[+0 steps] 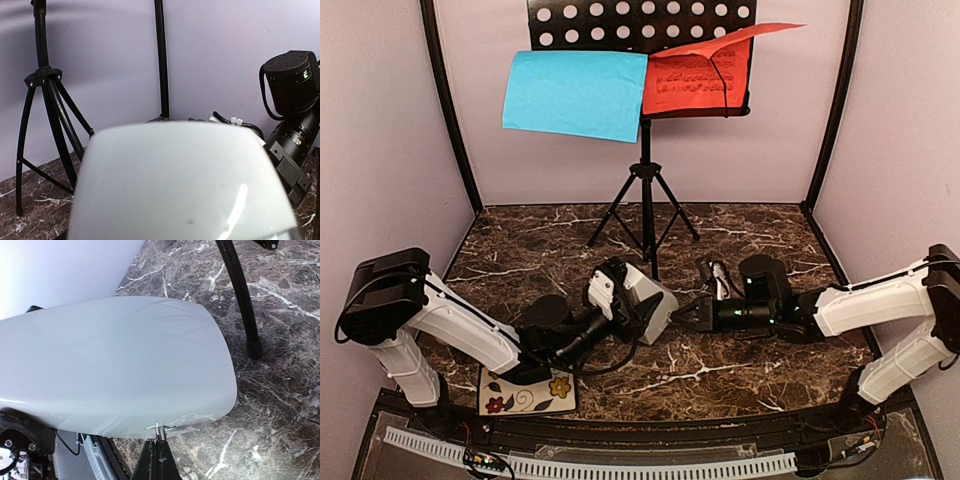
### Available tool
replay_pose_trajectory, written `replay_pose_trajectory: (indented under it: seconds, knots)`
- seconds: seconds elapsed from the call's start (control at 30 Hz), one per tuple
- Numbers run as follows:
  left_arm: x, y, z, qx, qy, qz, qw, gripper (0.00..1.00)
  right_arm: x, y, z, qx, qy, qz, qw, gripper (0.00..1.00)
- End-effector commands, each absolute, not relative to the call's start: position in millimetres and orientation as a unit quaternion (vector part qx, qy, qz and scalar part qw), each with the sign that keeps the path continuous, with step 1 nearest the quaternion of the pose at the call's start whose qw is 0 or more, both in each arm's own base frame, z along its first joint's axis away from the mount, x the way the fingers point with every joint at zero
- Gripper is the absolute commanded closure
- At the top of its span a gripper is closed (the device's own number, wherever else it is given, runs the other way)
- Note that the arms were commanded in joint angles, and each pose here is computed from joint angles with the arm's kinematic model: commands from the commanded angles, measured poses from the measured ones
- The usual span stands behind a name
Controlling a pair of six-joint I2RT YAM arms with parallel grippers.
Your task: Set up the instrument practice props
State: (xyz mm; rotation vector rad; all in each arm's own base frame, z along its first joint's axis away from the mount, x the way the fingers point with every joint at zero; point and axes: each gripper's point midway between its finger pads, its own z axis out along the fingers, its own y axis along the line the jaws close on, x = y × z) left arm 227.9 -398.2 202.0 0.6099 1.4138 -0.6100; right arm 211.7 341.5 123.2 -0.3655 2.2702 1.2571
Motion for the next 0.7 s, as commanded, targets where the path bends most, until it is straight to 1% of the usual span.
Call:
replay_pose_trajectory:
  seconds: [0.0,0.33,0.5,0.57,0.67]
  knots:
    - [183,-398,267,0.292,0.511,-0.341,0.733,1.00,243,329,178,-0.067,0.781,0.524,0.332,1.00]
    - [155,-385,286,0.301,0.439,-0.347,0.772,1.00,239,319,217,-0.056,0.735,0.574,0.355,1.00]
    - [145,-382,293,0.308,0.416,-0.356,0.778,1.00,237,315,222,-0.052,0.723,0.591,0.355,1.00]
    - [148,-385,294,0.307,0.424,-0.354,0.775,1.00,237,318,218,-0.056,0.727,0.588,0.350,1.00]
    - [162,-393,287,0.299,0.465,-0.336,0.762,1.00,237,324,203,-0.076,0.746,0.571,0.335,1.00]
